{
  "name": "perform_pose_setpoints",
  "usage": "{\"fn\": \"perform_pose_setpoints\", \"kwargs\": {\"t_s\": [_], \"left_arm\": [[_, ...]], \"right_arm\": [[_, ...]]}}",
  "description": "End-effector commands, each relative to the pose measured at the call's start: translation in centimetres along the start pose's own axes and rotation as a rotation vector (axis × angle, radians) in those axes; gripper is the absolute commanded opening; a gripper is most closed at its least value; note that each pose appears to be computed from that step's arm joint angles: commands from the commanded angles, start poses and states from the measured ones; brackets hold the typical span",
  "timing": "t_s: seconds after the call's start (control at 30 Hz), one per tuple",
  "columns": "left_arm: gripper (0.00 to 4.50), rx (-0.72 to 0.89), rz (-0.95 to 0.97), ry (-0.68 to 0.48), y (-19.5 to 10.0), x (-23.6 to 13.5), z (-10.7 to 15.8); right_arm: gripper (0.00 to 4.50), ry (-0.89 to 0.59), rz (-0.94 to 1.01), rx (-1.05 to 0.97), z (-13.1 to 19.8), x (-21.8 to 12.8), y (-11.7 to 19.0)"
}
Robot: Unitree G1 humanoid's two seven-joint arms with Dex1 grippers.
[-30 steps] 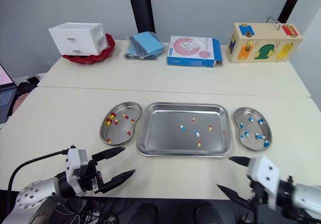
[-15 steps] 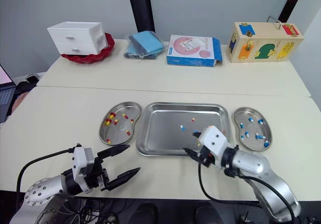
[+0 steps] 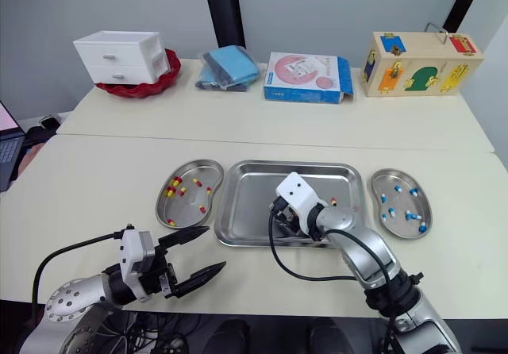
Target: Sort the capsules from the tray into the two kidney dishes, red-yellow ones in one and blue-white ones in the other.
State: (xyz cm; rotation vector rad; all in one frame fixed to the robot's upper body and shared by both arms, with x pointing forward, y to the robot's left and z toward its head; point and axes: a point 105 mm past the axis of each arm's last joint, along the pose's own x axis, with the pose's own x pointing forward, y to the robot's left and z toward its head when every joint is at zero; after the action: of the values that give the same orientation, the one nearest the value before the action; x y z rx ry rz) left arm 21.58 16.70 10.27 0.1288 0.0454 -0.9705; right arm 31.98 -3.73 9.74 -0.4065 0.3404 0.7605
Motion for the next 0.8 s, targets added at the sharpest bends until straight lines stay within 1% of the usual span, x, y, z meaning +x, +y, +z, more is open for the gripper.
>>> {"fn": "perform_pose_setpoints", "kwargs": {"t_s": [0.03,0.2,0.23,0.27,0.33,0.47,0.63,0.77,0.8], "left_arm": [[4.5,0.031,-0.012,-0.028,-0.4,0.3,1.0],[4.5,0.029,-0.008,-0.029,-0.6,0.4,1.1],[4.5,0.029,-0.008,-0.029,-0.6,0.4,1.1],[4.5,0.03,-0.008,-0.03,-0.6,0.5,1.1],[4.5,0.03,-0.008,-0.03,-0.6,0.5,1.1],[4.5,0.034,-0.006,-0.029,-0.5,0.5,1.1],[4.5,0.032,-0.005,-0.033,-0.4,0.5,1.1],[4.5,0.019,-0.021,-0.028,-0.5,0.7,1.0],[4.5,0.009,-0.038,-0.042,-0.7,0.7,1.1]], "right_arm": [[2.99,-0.032,-0.021,-0.013,1.0,-0.2,-0.3],[2.99,-0.003,-0.009,0.003,0.1,0.1,-0.2],[2.66,0.001,-0.012,0.005,0.0,0.2,-0.2],[2.57,0.004,-0.015,0.005,-0.1,0.2,-0.3],[2.2,0.005,-0.017,0.003,-0.1,0.3,-0.4],[1.15,0.011,-0.012,-0.017,-0.1,0.6,-0.4],[0.01,-0.011,-0.01,-0.074,0.6,0.6,-0.5],[0.01,-0.08,0.003,-0.113,2.1,-0.4,-0.2],[0.01,-0.104,0.003,-0.111,2.5,-1.0,-0.2]]}}
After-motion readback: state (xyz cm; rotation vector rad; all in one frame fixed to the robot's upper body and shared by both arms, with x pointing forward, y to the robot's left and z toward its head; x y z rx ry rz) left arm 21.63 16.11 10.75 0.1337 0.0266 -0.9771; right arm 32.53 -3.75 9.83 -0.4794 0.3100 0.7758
